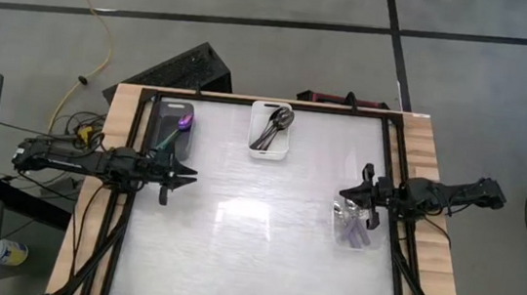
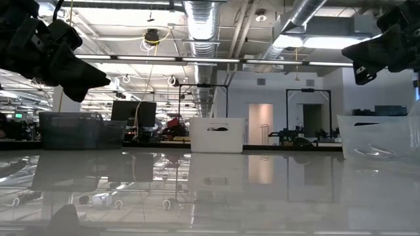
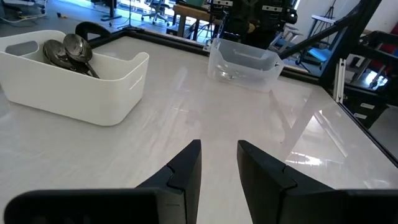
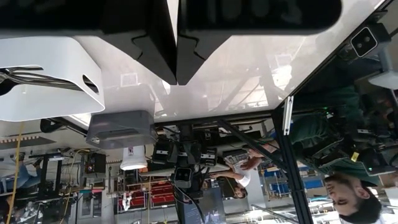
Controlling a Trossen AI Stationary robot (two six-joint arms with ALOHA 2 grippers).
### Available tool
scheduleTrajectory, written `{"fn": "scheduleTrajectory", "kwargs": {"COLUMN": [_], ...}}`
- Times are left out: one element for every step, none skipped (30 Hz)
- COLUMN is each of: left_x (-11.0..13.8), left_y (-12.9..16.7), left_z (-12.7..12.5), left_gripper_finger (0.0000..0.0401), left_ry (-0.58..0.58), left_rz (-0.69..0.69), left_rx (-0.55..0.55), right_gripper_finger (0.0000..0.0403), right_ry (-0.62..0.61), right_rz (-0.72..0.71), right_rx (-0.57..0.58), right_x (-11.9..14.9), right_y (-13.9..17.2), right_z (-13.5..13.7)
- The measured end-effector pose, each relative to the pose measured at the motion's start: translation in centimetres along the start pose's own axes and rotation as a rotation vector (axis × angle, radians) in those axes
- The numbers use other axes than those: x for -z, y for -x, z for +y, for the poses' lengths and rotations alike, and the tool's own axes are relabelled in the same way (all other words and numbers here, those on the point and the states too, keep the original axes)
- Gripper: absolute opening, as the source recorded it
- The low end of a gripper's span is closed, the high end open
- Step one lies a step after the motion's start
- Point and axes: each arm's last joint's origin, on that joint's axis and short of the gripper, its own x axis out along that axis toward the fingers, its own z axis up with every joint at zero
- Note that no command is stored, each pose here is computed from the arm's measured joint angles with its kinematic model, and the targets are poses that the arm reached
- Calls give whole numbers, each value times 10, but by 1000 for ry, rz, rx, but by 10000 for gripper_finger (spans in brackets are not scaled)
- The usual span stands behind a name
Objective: Sort silverware by color (type)
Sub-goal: Return to Home Position
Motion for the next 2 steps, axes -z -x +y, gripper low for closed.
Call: {"fn": "scheduleTrajectory", "kwargs": {"left_x": [0,0], "left_y": [0,0], "left_z": [0,0], "left_gripper_finger": [89,89], "left_ry": [0,0], "left_rz": [0,0], "left_rx": [0,0], "right_gripper_finger": [34,34], "right_ry": [0,0], "right_rz": [0,0], "right_rx": [0,0], "right_x": [0,0], "right_y": [0,0], "right_z": [0,0]}}
